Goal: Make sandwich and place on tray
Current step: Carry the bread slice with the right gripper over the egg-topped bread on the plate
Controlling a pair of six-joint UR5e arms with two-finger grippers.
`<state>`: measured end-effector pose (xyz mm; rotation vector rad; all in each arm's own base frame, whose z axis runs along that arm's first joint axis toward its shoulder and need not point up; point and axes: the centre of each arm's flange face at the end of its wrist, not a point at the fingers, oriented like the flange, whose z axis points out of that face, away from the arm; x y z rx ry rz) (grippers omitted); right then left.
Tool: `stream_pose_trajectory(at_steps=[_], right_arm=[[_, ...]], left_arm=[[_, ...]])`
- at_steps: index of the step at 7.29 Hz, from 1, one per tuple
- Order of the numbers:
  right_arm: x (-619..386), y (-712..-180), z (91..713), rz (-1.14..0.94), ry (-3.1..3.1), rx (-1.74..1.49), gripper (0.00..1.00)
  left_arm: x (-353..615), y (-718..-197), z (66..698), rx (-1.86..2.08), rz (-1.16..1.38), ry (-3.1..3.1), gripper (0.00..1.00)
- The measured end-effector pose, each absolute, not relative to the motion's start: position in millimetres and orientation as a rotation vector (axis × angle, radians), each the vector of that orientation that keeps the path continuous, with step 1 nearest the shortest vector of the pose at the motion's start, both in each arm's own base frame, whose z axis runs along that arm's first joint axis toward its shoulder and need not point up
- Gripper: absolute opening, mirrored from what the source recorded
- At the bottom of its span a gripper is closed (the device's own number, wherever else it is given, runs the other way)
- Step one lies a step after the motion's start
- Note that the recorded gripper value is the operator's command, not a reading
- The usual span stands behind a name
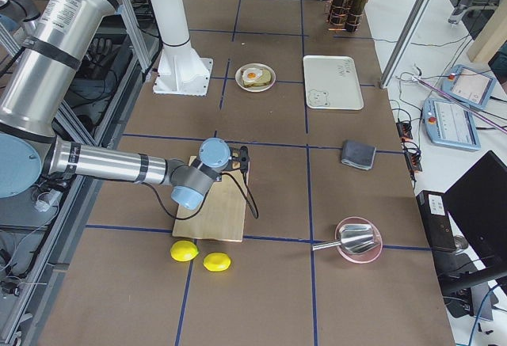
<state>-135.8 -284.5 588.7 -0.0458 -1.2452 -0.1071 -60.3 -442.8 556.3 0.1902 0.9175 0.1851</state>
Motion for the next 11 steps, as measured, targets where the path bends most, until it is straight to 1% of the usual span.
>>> stream_pose_trajectory(at_steps=[2,4,5,7,8,9,11], right_arm=[[-170,-332,525,-0.065,-1.343,-0.056,0.00],[-241,-379,437,-0.049,-1.447,-0.125,0.00],[-280,-392,400,-0.060,-1.482,-0.166,0.00],[-370,-397,345,-0.096,-1.527,-0.220,0.00],[-409,-390,322,-0.092,-1.547,-0.235,0.00],[-442,-381,304,-0.078,-1.565,-0.231,0.00],[-478,-376,292,-0.066,-1.575,-0.216,0.00]], left_arm=[[-60,-443,556,0.190,0.186,0.918,1.00],[-60,-444,555,0.193,0.187,0.918,1.00],[-60,-444,555,0.193,0.187,0.918,1.00],[-60,-444,555,0.194,0.187,0.917,1.00],[-60,-444,555,0.194,0.187,0.918,1.00],[-60,-444,555,0.193,0.187,0.918,1.00],[-60,-444,555,0.193,0.187,0.918,1.00]])
